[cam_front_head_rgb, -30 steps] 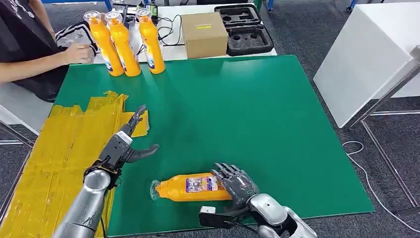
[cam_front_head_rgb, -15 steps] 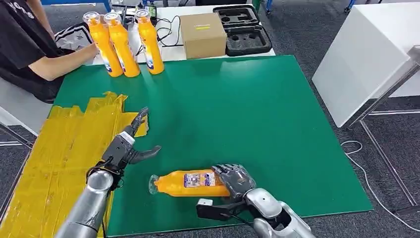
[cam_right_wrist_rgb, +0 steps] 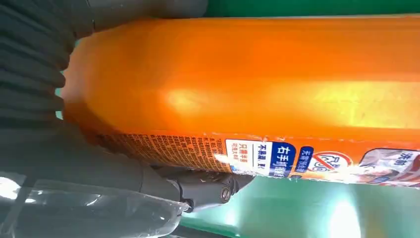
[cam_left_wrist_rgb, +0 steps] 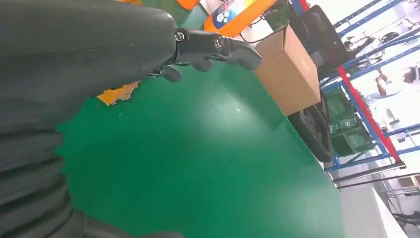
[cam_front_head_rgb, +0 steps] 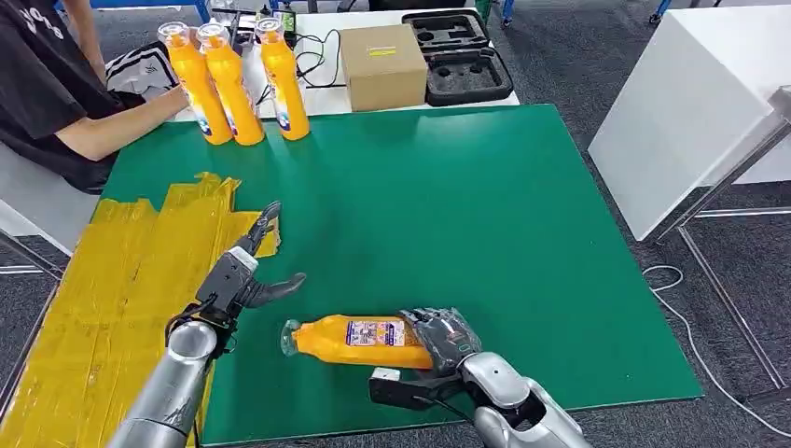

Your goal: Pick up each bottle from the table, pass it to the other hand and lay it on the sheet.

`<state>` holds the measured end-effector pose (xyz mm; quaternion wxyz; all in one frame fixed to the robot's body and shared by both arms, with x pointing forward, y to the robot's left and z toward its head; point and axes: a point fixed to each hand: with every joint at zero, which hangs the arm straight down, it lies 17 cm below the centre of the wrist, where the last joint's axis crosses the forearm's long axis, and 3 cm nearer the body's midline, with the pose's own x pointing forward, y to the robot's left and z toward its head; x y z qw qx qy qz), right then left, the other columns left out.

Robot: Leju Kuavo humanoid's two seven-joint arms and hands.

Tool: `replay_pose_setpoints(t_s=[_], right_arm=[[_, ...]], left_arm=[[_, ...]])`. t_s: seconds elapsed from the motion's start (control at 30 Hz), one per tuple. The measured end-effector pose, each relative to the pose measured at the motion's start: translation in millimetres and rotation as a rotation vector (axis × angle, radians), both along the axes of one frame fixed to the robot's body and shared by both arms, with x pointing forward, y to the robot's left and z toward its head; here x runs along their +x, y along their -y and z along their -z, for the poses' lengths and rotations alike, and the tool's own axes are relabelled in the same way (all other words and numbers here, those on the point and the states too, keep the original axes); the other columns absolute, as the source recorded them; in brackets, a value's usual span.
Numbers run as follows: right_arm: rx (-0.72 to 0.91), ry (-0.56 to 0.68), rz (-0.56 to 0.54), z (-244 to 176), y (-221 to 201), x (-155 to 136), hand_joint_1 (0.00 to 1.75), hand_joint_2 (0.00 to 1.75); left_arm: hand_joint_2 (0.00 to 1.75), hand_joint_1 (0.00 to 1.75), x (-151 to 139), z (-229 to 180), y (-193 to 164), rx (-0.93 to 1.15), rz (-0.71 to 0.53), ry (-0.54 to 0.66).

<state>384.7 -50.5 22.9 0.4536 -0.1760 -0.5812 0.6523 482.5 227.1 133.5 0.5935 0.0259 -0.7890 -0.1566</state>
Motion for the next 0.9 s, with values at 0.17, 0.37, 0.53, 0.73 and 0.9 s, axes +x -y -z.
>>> replay_pose_setpoints(t_s=[0.17,0.37,0.53,0.73,0.9], right_arm=[[0.015,-0.003,0.003,-1.1,-1.2,-0.4,1.75,1.75],[0.196,-0.008,0.077,-19.7,2.2,7.1,1.75,1.75],[0.407,0.039,0.202,-54.2,21.1,21.4,1.75,1.75],[0.655,0.116,0.335,-93.1,53.7,29.1,1.75,1.75],[0.813,0.206,0.445,-123.4,90.5,35.8,1.75,1.75]], left_arm=[[1.75,0.0,0.0,0.0,0.4,0.0,0.0,0.0],[1.75,0.0,-0.9,-0.3,4.6,0.005,0.005,0.003],[1.75,0.0,-1.0,-8.9,5.1,0.011,-0.001,0.01],[1.75,0.0,5.4,-39.6,13.7,-0.009,0.024,0.035],[1.75,0.0,9.7,-76.1,24.7,-0.112,0.079,0.075]])
